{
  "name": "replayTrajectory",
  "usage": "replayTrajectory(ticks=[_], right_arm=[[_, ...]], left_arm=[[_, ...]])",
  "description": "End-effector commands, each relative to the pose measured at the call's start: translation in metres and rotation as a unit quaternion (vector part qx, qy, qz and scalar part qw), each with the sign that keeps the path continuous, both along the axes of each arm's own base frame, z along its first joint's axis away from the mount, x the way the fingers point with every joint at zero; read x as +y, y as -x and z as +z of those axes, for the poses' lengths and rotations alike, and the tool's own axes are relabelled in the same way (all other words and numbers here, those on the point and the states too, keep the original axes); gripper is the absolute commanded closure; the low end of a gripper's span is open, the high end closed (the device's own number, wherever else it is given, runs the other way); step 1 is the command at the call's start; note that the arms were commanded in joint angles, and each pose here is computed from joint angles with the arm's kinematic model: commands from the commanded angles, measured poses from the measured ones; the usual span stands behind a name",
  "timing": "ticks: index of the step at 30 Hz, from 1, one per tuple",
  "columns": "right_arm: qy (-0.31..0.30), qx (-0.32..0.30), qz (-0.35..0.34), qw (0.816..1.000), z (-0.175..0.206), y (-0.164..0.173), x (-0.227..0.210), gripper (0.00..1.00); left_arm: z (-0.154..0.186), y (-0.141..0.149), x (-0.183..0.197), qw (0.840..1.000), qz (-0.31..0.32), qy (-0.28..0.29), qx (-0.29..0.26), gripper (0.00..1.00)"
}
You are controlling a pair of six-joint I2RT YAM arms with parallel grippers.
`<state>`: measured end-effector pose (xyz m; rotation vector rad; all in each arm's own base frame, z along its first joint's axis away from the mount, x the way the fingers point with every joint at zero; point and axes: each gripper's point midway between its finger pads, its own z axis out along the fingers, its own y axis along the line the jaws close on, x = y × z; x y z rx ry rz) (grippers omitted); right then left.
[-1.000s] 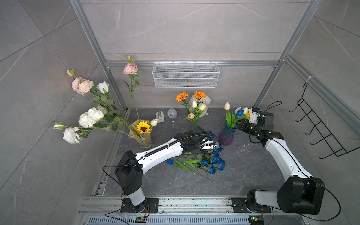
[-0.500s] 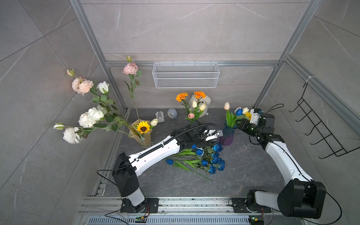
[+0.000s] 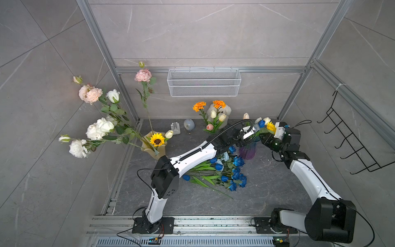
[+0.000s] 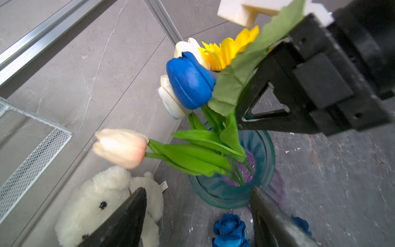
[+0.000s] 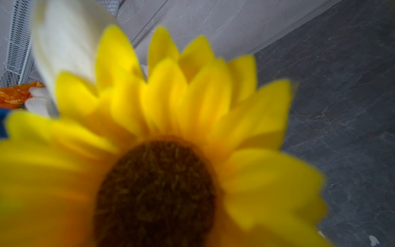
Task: Pick out blue flowers from the vase
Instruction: Pick up the flower from the vase.
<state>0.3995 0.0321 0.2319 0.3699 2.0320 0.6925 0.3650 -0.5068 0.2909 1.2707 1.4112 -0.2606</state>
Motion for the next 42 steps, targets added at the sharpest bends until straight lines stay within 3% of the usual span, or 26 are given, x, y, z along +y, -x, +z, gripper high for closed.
replayTrajectory(ticks=[1,6,9,12,15,21,27,32,39,42], right_arm=[[-0.005,-0.003,0.015,1.0,-0.003,0.007,0.005,0.8],[-0.004,0.0,0.016,1.0,-0.006,0.008,0.003,0.81],[-0.003,0.001,0.017,1.0,-0.006,0.008,0.003,0.8],[-0.002,0.002,0.017,1.0,-0.005,0.007,0.002,0.8],[-0.001,0.003,0.016,1.0,-0.004,0.007,0.0,0.8],[-0.002,0.001,0.015,1.0,-0.001,0.006,0.0,0.81],[0.0,0.003,0.017,1.0,-0.002,0.005,0.0,0.8],[0.004,0.005,0.019,1.0,-0.002,0.006,0.0,0.81],[0.003,0.005,0.021,1.0,-0.002,0.007,0.0,0.8],[0.003,0.006,0.022,1.0,-0.004,0.007,0.001,0.81]], left_arm=[[0.041,-0.008,-0.016,0.997,-0.012,0.074,-0.026,0.23],[0.044,-0.007,-0.03,0.995,-0.038,0.093,-0.023,0.24],[0.046,-0.003,-0.037,0.993,-0.056,0.104,-0.016,0.31],[0.045,0.003,-0.041,0.991,-0.075,0.112,-0.005,0.46],[0.039,0.011,-0.044,0.989,-0.091,0.112,0.013,0.69],[0.023,0.02,-0.044,0.988,-0.105,0.107,0.049,0.68],[0.015,0.023,-0.047,0.986,-0.113,0.104,0.068,0.54],[0.012,0.021,-0.054,0.985,-0.119,0.104,0.075,0.51],[-0.003,0.01,-0.065,0.985,-0.113,0.1,0.083,0.52],[-0.007,0.006,-0.068,0.986,-0.11,0.098,0.083,0.64]])
